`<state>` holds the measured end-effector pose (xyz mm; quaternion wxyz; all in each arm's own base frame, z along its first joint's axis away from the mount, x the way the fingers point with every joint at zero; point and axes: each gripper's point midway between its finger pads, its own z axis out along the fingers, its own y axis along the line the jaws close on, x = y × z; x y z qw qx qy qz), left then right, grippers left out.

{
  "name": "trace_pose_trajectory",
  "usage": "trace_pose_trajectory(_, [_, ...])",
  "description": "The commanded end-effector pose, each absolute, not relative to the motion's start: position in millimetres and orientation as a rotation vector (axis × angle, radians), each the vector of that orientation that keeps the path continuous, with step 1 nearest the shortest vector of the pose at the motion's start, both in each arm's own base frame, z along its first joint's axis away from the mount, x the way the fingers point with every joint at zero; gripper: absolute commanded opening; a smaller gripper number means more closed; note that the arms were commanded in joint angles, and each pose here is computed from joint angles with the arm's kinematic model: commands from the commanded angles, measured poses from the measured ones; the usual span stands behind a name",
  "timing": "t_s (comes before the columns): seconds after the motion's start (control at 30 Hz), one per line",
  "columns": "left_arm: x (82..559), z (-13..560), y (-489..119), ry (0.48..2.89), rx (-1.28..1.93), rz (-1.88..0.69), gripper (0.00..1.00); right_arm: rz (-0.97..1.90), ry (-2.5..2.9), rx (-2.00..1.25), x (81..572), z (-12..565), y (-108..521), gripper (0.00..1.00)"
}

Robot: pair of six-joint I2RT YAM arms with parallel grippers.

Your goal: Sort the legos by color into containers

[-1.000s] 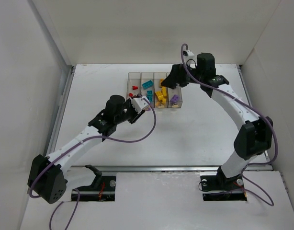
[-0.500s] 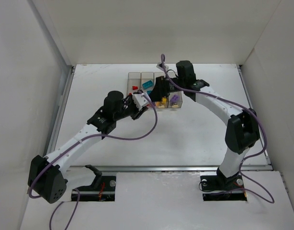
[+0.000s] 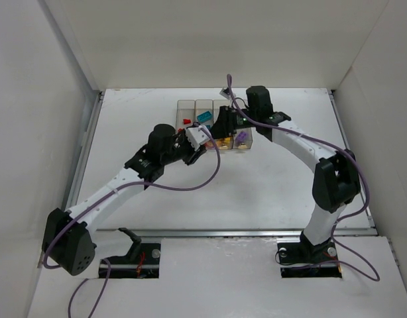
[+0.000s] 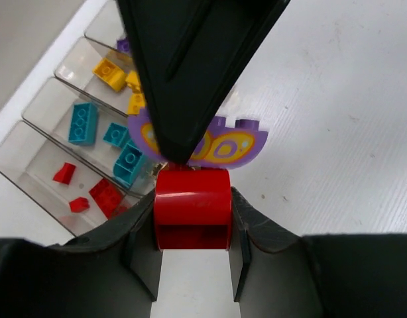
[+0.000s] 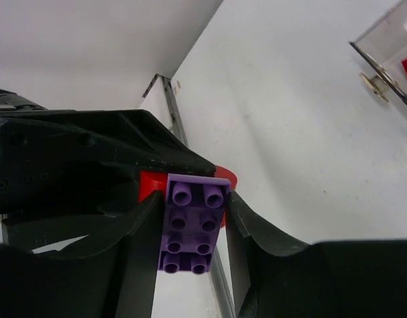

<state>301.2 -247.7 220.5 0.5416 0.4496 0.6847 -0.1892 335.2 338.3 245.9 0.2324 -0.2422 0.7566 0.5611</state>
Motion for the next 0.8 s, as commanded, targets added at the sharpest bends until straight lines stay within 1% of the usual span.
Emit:
trace_pose_trajectory(0.0, [317, 223, -222, 1.750, 0.924, -0.412, 0.00, 1.343, 2.074, -0.445, 385, 246, 285, 0.00])
trace_pose_trajectory(0.03, [314, 215, -220, 1.772, 0.931, -0.412, 0.00, 1.302, 2.074, -0.391, 394, 248, 275, 0.00])
trace_pose_trajectory(0.07, [316, 215, -214, 1.779, 0.914, -0.393, 0.00, 1.195, 2.087, -0.291, 413, 241, 255, 0.00])
trace_pose_trajectory(0.13, [318, 216, -212, 1.775, 0.901, -0.376, 0.00, 1.091, 2.080, -0.230, 423, 243, 240, 0.00])
trace_pose_trajectory(0.17, [318, 216, -212, 1.775, 0.901, -0.376, 0.00, 0.989, 2.088, -0.166, 436, 237, 225, 0.00])
trace_pose_trajectory(0.3, [328, 214, -208, 1.787, 0.881, -0.361, 0.00, 0.915, 2.059, -0.147, 454, 245, 210, 0.00])
trace_pose_trajectory(0.33, [338, 221, -205, 1.770, 0.845, -0.347, 0.00, 0.888, 2.059, -0.145, 460, 246, 208, 0.00])
trace_pose_trajectory(0.37, [346, 218, -199, 1.789, 0.807, -0.318, 0.00, 0.833, 2.119, -0.136, 466, 227, 203, 0.00])
trace_pose_trajectory(0.4, [360, 217, -199, 1.809, 0.772, -0.308, 0.00, 0.695, 2.140, -0.072, 483, 218, 187, 0.00])
trace_pose_trajectory(0.43, [374, 216, -187, 1.836, 0.724, -0.283, 0.00, 0.614, 2.128, -0.046, 497, 223, 178, 0.00])
trace_pose_trajectory(0.47, [386, 218, -183, 1.843, 0.679, -0.283, 0.00, 0.526, 2.175, -0.037, 511, 196, 170, 0.00])
trace_pose_trajectory(0.5, [400, 226, -178, 1.850, 0.621, -0.288, 0.00, 0.465, 2.192, -0.031, 520, 185, 163, 0.00])
trace_pose_trajectory(0.53, [417, 213, -166, 1.911, 0.520, -0.302, 0.00, 0.415, 2.203, -0.057, 535, 174, 161, 0.00])
trace_pose_trajectory(0.57, [424, 211, -164, 1.925, 0.491, -0.321, 0.00, 0.417, 2.185, -0.059, 538, 187, 162, 0.06])
trace_pose_trajectory(0.6, [427, 210, -163, 1.940, 0.477, -0.340, 0.00, 0.395, 2.242, -0.082, 542, 163, 162, 0.14])
trace_pose_trajectory(0.63, [430, 209, -166, 1.942, 0.483, -0.349, 0.00, 0.384, 2.248, -0.077, 546, 161, 161, 0.20])
trace_pose_trajectory(0.67, [432, 205, -162, 1.953, 0.475, -0.343, 0.00, 0.386, 2.233, -0.078, 552, 165, 162, 0.24])
trace_pose_trajectory(0.7, [433, 199, -162, 1.966, 0.476, -0.343, 0.00, 0.378, 2.253, -0.087, 553, 154, 162, 0.39])
trace_pose_trajectory(0.77, [442, 195, -159, 1.975, 0.473, -0.330, 0.00, 0.408, 2.232, -0.102, 558, 158, 168, 0.48])
